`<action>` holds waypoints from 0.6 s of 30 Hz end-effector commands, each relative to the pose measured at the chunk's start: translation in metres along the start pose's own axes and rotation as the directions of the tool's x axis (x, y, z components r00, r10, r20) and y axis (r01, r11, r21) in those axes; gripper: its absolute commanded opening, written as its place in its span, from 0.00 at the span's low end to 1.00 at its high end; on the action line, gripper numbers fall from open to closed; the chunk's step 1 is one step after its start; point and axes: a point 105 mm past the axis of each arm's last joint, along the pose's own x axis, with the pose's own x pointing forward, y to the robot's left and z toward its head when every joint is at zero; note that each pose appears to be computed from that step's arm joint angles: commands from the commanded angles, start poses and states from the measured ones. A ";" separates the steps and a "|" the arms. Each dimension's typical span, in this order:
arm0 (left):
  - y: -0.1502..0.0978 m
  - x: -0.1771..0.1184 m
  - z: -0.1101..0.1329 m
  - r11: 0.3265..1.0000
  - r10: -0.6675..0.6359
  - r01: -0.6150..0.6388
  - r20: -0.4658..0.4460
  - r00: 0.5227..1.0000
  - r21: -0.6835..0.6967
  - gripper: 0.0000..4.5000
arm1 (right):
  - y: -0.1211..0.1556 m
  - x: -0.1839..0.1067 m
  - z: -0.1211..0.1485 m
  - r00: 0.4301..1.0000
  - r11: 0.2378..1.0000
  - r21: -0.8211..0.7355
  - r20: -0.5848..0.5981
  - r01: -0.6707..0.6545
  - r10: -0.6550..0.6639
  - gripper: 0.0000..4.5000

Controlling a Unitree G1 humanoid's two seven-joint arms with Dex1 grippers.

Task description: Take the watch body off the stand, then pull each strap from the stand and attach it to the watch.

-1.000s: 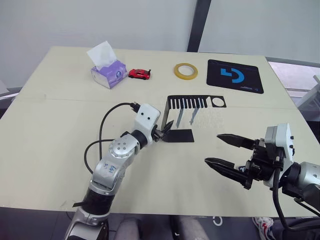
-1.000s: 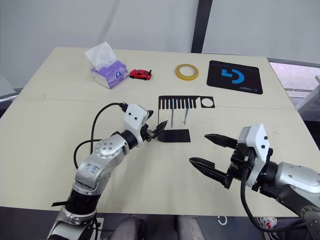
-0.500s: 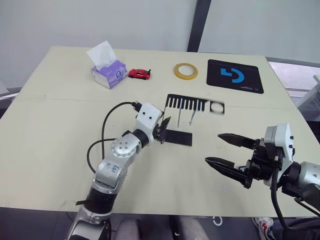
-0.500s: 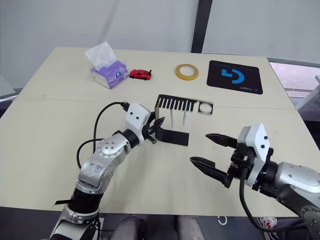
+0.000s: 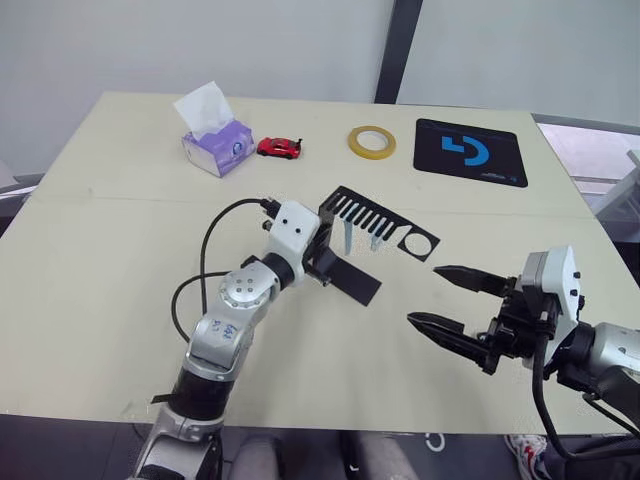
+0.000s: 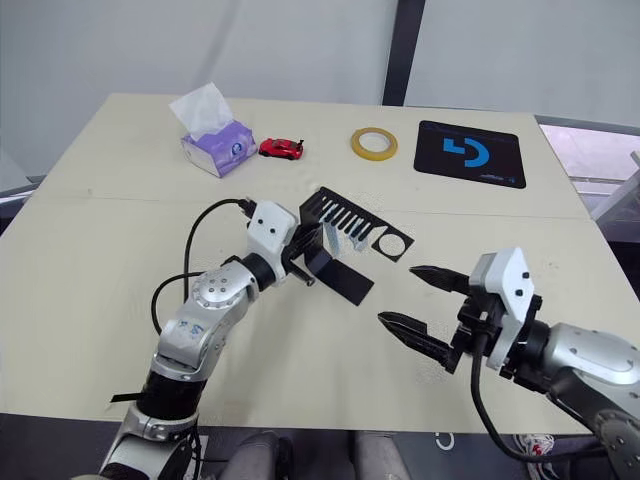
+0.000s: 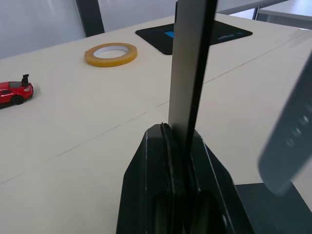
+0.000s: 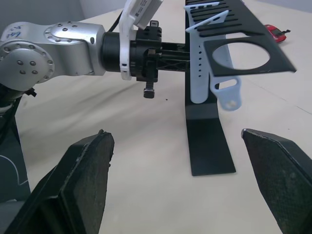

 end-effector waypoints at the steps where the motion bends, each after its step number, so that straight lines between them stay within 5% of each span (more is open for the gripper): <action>1: 0.010 0.001 0.019 0.998 0.054 -0.053 0.060 0.997 -0.018 0.00 | 0.003 0.009 0.003 1.000 0.999 -0.034 0.022 -0.016 0.017 1.00; 18: 0.019 0.005 0.008 0.975 0.214 -0.213 0.007 0.977 -0.069 0.00 | -0.016 0.043 0.006 0.996 0.992 -0.100 0.057 0.080 -0.074 1.00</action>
